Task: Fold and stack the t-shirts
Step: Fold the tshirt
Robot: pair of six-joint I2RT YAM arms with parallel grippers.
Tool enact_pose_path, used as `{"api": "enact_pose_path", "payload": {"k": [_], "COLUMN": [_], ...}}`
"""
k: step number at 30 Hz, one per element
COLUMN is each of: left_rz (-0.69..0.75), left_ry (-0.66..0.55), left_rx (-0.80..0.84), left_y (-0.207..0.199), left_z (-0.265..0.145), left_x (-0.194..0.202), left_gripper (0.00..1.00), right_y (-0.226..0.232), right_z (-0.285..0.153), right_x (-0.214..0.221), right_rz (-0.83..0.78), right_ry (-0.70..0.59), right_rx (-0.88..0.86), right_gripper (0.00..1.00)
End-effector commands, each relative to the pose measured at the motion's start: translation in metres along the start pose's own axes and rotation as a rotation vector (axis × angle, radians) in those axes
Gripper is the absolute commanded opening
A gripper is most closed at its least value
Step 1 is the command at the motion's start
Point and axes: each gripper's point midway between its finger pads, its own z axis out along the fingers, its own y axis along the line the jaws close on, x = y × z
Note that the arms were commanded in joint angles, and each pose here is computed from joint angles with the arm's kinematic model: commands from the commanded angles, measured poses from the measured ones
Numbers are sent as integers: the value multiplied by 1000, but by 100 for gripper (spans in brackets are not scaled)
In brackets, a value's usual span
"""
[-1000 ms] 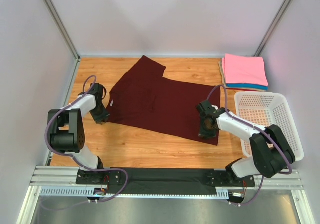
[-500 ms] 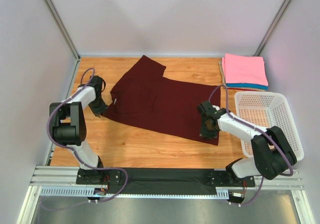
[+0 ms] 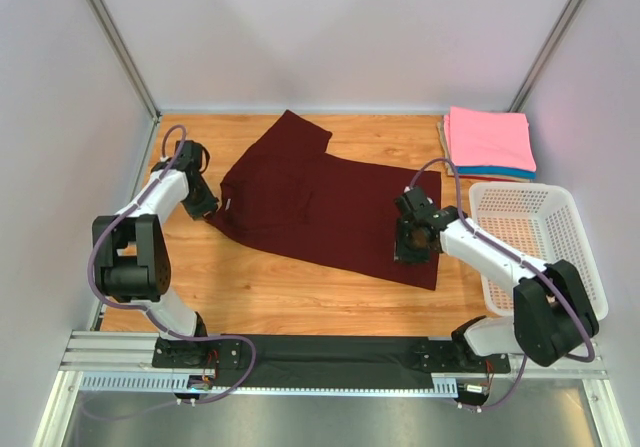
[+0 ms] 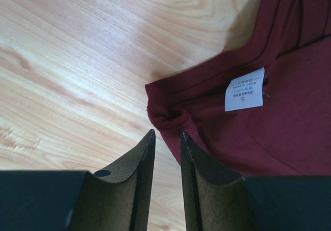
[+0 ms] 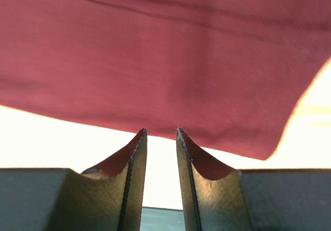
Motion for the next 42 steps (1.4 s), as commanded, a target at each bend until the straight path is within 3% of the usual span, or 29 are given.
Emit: {"api": "enact_pose_path", "payload": {"k": [1,7,12,16,26,32,37,42], "left_rz": [26,55,112,117,107,86,45,29], "left_ry": [-28,-83,-113,-44,85,83,87,92], "left_rx": [36,-77,48,104,-95,-204,-152,-200], "left_y": [-12,-9,-55,-77,-38,-8,-4,18], "left_z": [-11,-29,-31,-11,36,35,29,22], "left_x": [-11,-18,-11,6,47,60,77,92], "left_gripper": [33,32,33,33,31,31,31,26], "right_y": [31,50,55,52,13,-5,-4,9], "right_z": [-16,-17,-3,9,34,33,33,25], "right_x": [-26,-42,-42,-36,7,21,35,46], "right_rz": [-58,-78,-86,-85,-50,-25,-44,-81], "right_ry": [-51,-63,-39,-13,80,81,96,85], "right_rx": [-127,-184,-192,-173,-46,13,8,-33], "right_gripper": [31,31,31,31,31,31,31,32]}}
